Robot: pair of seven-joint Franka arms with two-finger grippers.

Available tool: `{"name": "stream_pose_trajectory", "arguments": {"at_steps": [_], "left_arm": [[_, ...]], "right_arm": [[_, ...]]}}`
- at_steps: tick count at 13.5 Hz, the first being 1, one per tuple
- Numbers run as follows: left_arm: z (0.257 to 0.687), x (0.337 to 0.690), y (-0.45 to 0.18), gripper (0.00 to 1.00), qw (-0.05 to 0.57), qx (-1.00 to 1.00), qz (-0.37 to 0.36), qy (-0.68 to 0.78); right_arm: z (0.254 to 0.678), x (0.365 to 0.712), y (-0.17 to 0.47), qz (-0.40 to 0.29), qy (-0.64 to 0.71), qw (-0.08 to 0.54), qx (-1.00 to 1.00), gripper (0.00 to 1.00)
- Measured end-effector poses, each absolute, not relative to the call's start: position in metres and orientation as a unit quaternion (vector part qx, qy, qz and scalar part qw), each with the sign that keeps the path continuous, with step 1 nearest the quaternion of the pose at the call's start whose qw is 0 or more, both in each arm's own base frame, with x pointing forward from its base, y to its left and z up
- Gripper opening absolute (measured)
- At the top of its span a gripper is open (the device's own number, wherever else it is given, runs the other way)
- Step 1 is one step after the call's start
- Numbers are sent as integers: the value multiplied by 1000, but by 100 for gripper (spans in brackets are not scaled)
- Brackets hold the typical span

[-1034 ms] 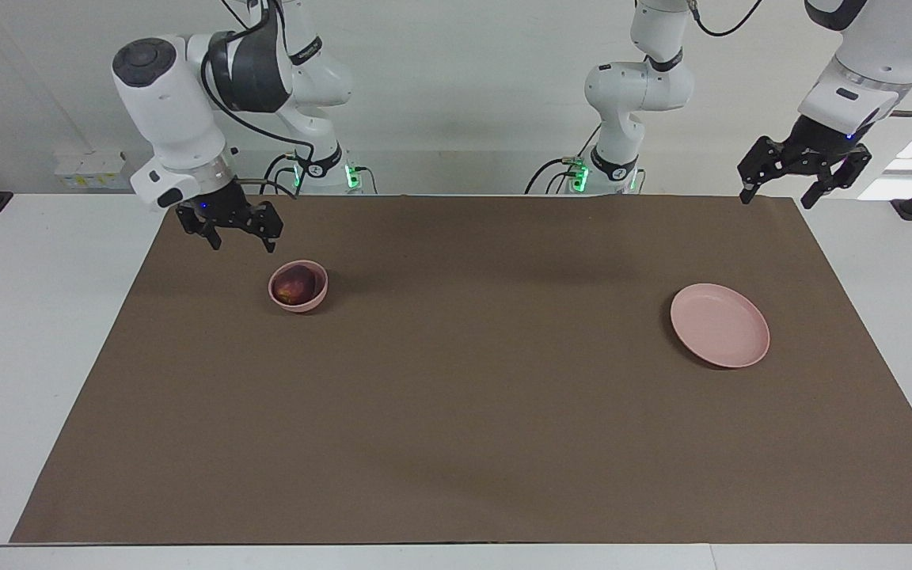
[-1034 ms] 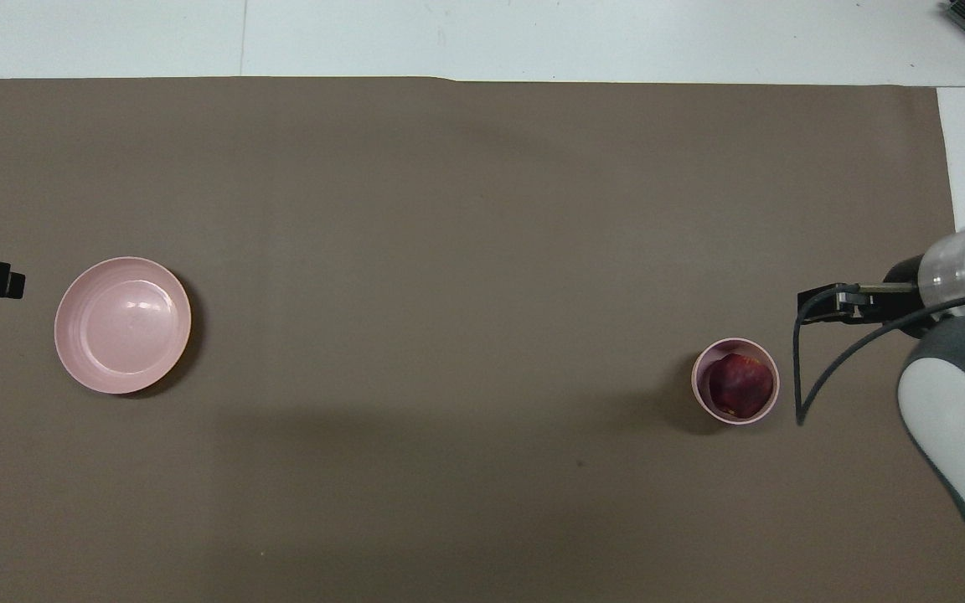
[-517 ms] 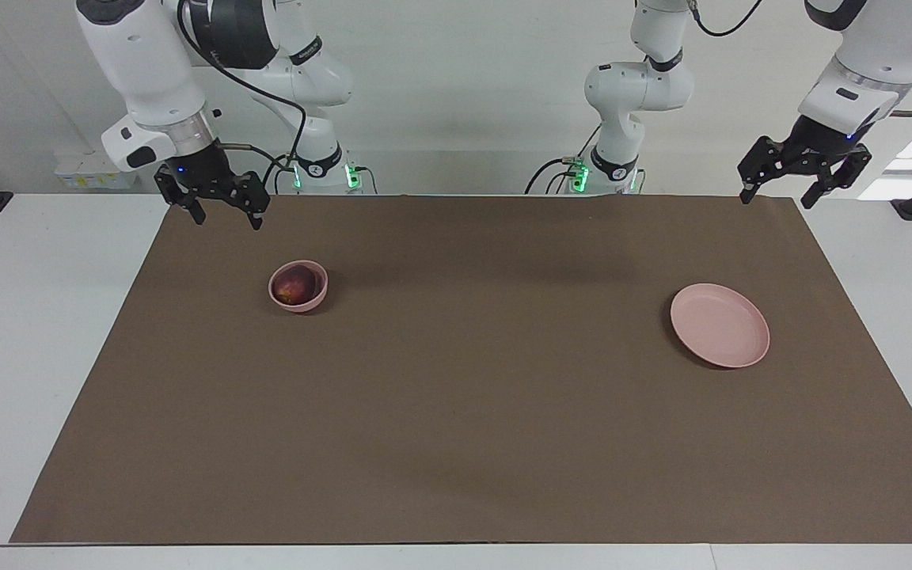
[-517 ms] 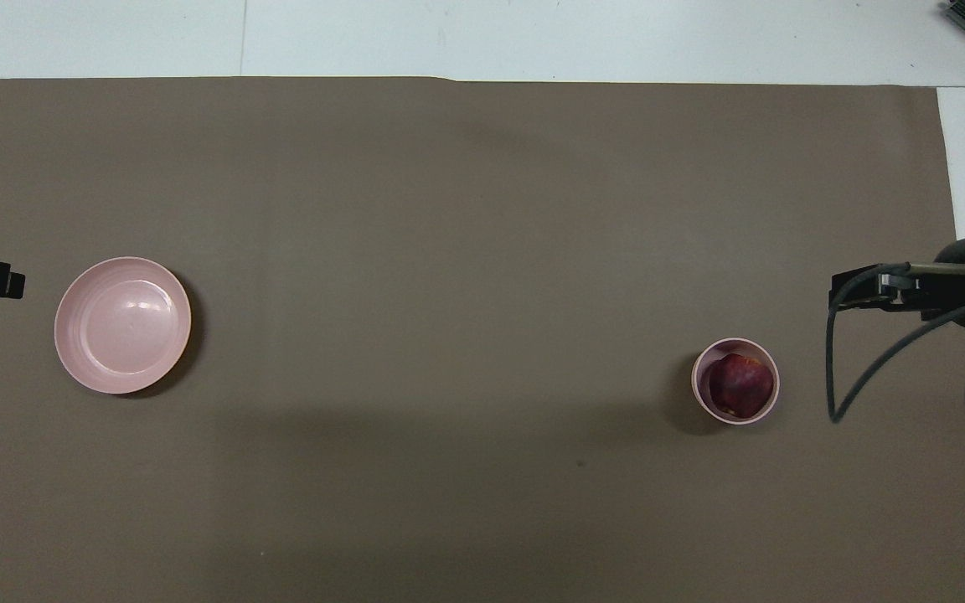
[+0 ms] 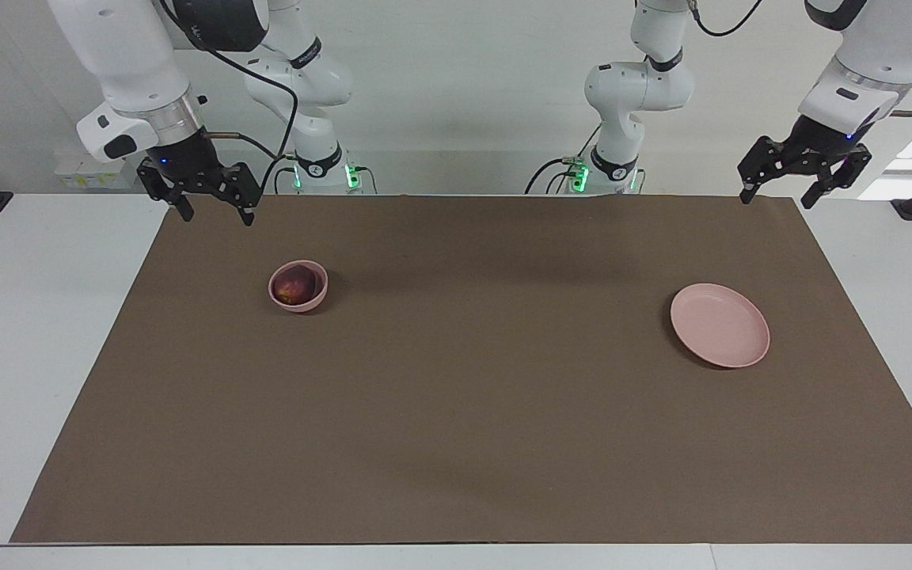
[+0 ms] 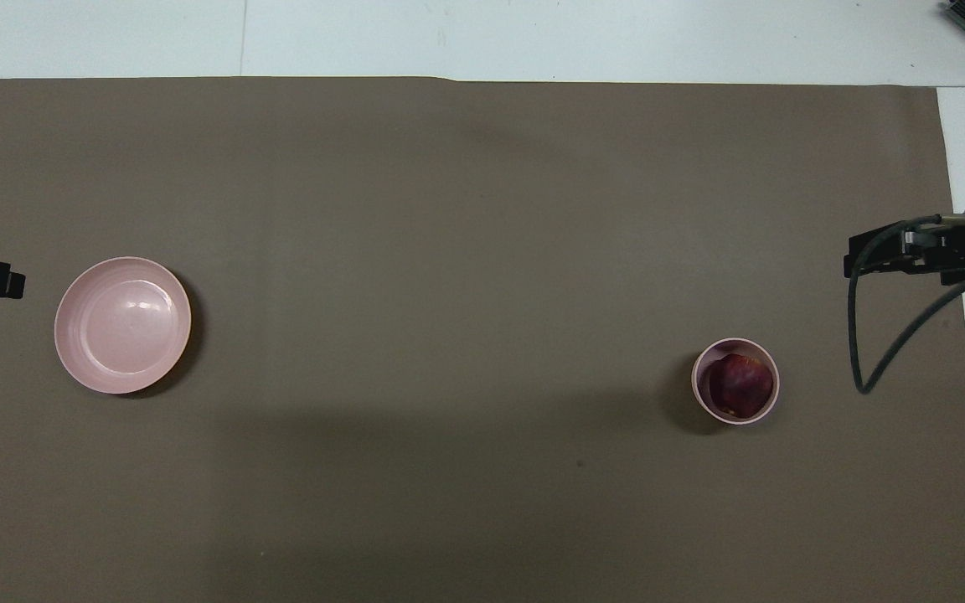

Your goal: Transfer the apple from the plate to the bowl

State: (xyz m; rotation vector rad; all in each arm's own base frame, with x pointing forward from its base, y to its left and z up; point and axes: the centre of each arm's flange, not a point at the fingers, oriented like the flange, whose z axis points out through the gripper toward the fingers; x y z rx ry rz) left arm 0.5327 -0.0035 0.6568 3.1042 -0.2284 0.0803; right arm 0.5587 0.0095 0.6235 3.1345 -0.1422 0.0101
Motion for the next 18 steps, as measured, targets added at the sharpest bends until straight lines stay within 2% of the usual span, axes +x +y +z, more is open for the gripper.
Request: {"name": "stream_pose_trajectory", "arguments": {"at_steps": [18], "left_arm": [[657,533,-3,100,14,997,26,-73]], "right_arm": [[618,556,15,-12,-35,3,999,100]]}}
